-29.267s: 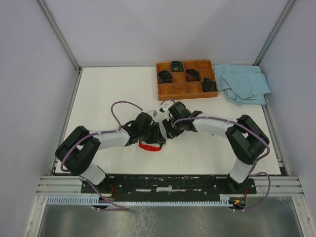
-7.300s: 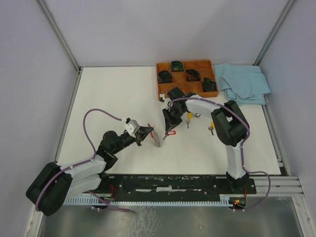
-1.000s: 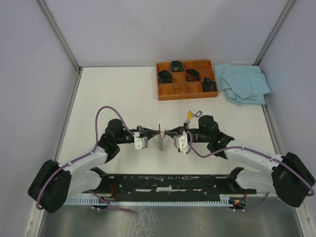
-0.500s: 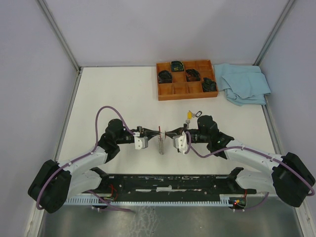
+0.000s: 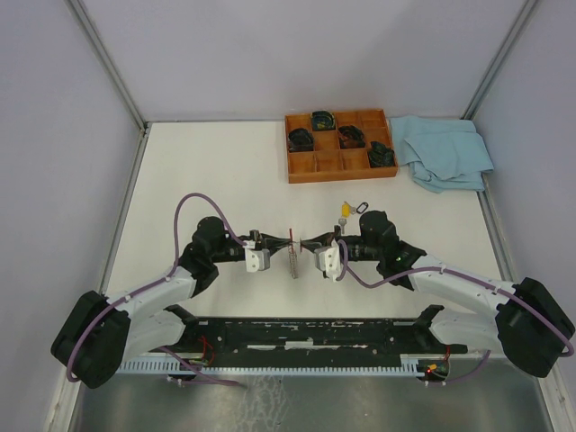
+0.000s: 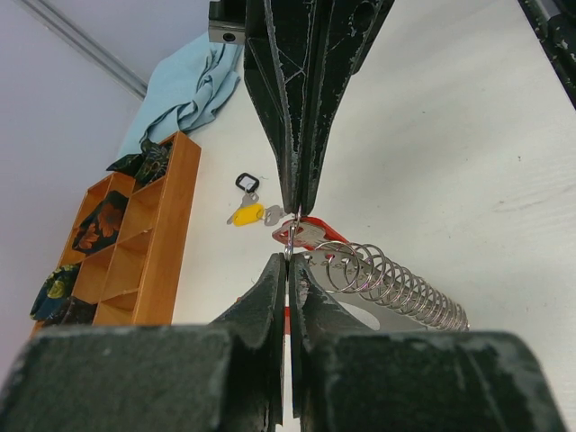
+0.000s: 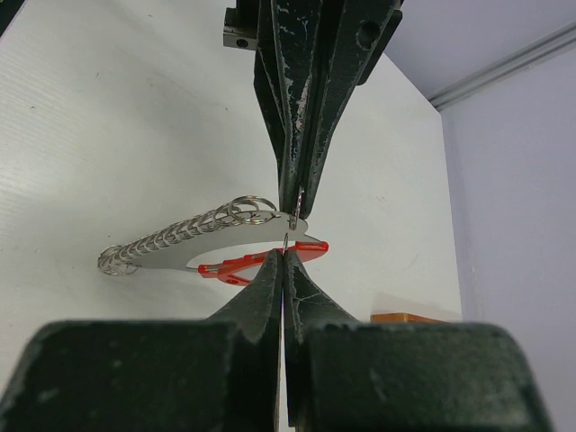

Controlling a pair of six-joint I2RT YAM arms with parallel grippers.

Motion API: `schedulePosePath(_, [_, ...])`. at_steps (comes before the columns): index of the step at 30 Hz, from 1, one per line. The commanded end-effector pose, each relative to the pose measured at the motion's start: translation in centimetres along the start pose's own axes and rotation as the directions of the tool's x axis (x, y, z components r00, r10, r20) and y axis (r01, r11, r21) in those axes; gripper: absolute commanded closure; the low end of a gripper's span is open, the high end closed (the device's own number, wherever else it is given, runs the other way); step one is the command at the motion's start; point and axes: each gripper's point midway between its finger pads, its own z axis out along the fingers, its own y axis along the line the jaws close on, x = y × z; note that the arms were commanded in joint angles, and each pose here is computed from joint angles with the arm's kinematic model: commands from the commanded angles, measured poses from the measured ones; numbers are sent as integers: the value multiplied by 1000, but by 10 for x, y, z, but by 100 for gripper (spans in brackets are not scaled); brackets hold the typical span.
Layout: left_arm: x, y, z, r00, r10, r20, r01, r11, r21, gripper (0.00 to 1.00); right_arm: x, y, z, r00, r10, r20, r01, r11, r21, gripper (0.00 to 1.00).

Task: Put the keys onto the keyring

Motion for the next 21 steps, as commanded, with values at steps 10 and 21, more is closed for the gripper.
schedulePosePath(10, [-17, 12, 4, 998, 36, 56, -37, 999, 1, 97, -17, -27, 2, 999, -40, 27, 39, 997, 66, 99])
schedulePosePath(21, [-18, 12, 4, 998, 37, 57, -37, 999, 2, 97, -19, -25, 3, 999, -32, 34, 31, 998, 54, 99])
